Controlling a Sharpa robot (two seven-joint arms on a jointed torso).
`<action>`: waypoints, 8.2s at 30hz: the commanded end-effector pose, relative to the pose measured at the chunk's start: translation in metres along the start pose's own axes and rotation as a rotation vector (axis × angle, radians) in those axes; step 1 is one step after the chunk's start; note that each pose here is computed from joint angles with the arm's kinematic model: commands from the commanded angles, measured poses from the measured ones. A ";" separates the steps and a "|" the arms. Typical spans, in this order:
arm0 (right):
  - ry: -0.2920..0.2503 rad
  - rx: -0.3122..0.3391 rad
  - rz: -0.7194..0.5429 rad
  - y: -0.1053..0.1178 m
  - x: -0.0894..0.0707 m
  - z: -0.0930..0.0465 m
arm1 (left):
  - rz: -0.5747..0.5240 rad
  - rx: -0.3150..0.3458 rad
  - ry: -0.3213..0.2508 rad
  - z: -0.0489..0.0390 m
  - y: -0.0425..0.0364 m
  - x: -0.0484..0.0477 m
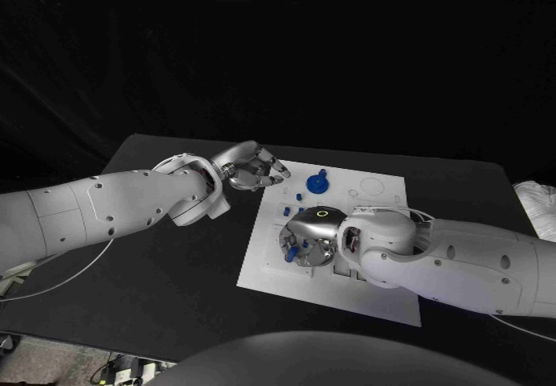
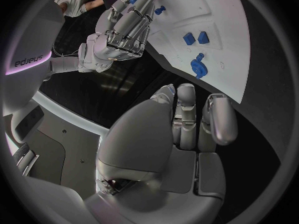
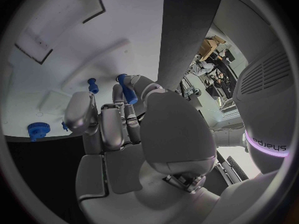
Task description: Assemble the parts on the task board
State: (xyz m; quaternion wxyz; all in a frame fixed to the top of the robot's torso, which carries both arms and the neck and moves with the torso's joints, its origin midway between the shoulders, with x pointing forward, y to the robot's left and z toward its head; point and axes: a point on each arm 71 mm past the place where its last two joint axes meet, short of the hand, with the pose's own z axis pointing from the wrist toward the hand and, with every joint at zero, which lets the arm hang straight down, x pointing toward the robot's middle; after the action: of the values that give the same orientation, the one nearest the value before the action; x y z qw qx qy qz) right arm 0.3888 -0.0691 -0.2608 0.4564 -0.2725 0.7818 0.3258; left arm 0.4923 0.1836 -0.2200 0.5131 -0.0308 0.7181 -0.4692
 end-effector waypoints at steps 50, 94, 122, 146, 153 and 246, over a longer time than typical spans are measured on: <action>-0.144 -0.042 0.012 -0.003 0.000 -0.020 | -0.014 -0.021 0.038 0.0000 0.0019 0.0051; 0.156 0.731 0.192 -0.132 -0.048 -0.136 | -0.011 -0.029 0.016 0.0057 0.0064 0.0115; 0.368 0.752 0.155 -0.134 -0.020 -0.111 | -0.016 -0.028 0.031 0.0066 0.0079 0.0143; 0.428 0.735 0.272 -0.132 0.003 -0.109 | -0.028 -0.020 0.053 0.0070 0.0071 0.0210; 0.418 0.733 0.280 -0.131 0.004 -0.106 | -0.027 -0.030 0.052 0.0064 0.0092 0.0204; 0.388 0.618 0.613 -0.099 0.002 -0.070 | -0.040 -0.076 0.103 0.0070 0.0138 0.0262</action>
State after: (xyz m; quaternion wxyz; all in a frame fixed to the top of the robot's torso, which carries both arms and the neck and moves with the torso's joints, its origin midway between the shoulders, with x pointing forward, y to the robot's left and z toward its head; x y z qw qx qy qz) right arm 0.4229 -0.1861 -0.2617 0.2457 0.0723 0.9563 0.1414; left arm 0.4923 0.1754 -0.2475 0.4739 -0.0422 0.7555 -0.4504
